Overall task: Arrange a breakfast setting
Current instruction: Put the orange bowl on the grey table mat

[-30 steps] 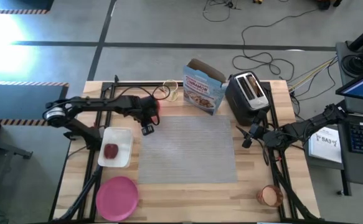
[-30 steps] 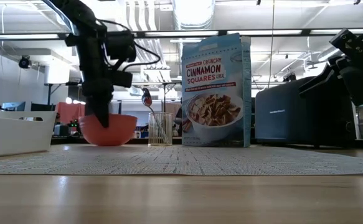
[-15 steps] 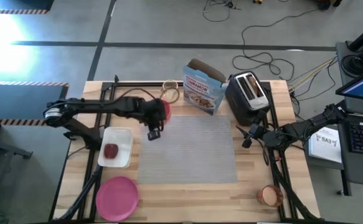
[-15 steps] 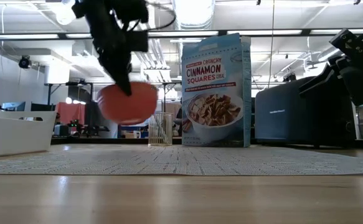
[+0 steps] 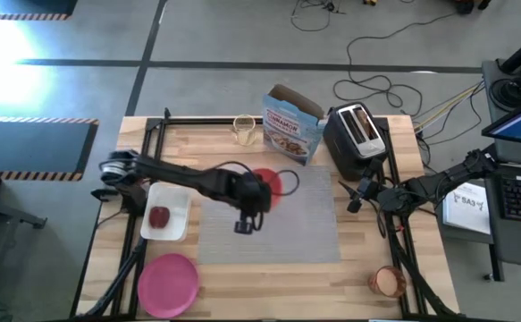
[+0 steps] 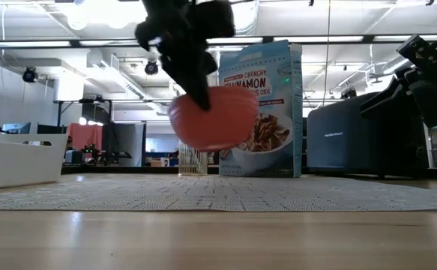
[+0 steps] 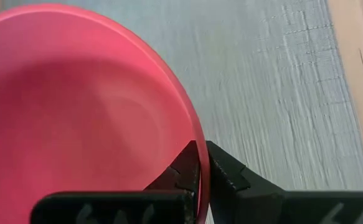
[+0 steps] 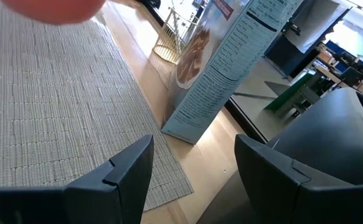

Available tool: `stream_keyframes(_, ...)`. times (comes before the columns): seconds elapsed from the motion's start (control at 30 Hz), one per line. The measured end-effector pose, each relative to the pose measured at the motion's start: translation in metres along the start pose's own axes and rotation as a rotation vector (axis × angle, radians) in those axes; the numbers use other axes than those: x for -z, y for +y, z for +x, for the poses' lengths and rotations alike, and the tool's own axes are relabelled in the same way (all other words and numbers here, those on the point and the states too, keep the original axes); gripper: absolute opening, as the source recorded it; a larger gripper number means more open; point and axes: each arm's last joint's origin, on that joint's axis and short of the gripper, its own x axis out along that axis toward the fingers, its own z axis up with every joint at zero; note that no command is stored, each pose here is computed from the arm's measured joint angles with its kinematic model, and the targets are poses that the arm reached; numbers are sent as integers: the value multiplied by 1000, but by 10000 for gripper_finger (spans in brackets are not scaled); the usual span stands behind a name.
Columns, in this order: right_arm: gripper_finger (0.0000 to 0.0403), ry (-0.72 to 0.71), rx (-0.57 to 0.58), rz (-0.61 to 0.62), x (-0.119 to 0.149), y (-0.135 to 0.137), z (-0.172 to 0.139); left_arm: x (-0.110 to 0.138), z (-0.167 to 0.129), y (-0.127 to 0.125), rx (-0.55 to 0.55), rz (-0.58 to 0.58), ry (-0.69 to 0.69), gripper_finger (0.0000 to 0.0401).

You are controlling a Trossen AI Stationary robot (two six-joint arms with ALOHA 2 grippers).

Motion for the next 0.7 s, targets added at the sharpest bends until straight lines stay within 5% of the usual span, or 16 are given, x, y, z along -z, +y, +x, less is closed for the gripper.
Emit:
stream_keyframes(0.37, 215, 0, 0, 0, 0, 0, 0, -41, 32, -16, 43, 110, -33, 0)
stream_keyframes(0.7, 215, 1, 0, -1, 0, 0, 0, -47, 62, -32, 116, 127, 0, 0)
